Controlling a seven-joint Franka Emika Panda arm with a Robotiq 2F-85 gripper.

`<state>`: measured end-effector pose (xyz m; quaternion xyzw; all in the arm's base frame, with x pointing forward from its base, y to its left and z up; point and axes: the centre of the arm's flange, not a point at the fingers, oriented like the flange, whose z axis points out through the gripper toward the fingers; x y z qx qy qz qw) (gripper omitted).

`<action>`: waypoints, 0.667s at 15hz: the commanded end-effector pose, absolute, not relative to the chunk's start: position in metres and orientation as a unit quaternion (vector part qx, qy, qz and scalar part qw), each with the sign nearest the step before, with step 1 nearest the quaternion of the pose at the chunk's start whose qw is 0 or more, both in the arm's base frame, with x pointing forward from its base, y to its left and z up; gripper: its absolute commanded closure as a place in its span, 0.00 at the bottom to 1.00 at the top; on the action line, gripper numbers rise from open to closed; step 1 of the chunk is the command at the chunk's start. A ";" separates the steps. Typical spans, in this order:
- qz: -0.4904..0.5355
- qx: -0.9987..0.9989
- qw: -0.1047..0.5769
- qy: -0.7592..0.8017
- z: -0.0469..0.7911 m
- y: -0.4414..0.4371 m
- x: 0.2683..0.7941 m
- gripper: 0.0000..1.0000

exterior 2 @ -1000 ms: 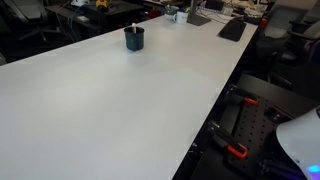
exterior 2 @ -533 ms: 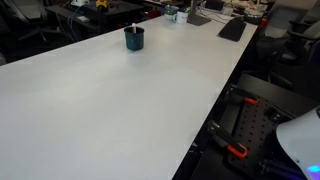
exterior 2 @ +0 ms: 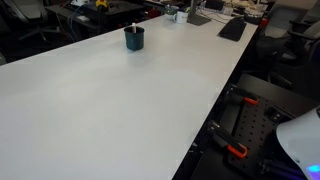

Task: Take the marker out of the mug.

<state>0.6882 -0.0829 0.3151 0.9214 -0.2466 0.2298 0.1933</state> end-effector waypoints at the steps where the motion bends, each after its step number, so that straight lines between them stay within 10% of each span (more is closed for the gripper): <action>1: 0.219 0.921 0.168 -0.274 0.294 -0.100 0.736 0.00; 10: 0.151 0.951 0.078 -0.258 0.220 -0.175 0.780 0.00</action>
